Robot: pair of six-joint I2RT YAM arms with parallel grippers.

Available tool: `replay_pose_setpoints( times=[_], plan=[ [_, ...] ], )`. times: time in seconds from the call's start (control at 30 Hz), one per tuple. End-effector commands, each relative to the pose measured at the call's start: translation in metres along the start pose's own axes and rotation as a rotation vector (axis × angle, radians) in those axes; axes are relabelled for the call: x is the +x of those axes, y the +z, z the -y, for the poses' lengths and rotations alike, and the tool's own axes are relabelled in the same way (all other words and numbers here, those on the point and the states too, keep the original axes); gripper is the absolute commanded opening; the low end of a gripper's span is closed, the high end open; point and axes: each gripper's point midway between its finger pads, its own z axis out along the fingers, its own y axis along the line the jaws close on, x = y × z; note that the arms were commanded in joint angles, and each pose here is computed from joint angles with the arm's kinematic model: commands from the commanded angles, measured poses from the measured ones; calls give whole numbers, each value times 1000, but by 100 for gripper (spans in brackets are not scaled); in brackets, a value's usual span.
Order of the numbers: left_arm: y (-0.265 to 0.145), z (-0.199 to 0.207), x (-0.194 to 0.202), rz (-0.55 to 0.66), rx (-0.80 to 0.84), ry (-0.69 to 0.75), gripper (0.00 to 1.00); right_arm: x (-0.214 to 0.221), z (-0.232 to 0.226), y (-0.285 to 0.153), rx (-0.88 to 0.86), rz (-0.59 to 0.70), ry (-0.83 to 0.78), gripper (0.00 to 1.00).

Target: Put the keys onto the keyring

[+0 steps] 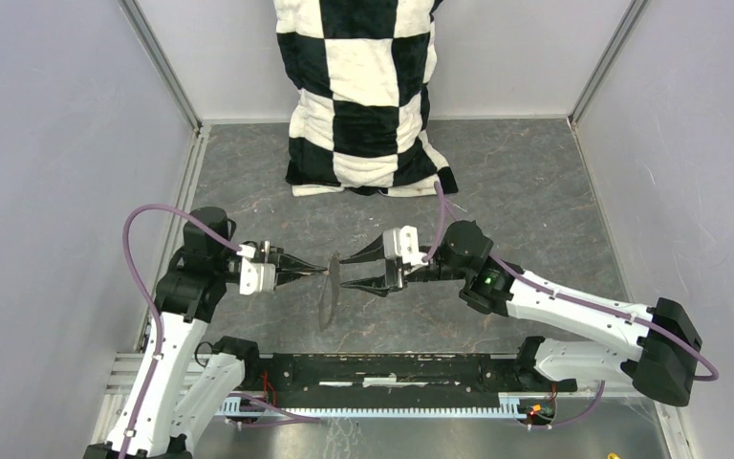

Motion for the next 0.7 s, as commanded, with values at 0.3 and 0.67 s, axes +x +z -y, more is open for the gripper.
replay_pose_setpoints(
  times=[0.3,0.67],
  plan=[
    [17,2,-20,76,104,206,2,-22,7,15,85,5,-168,35],
    [18,0,-11,45,97,139,2,-19,8,8,120,-50,-192,0]
  ],
)
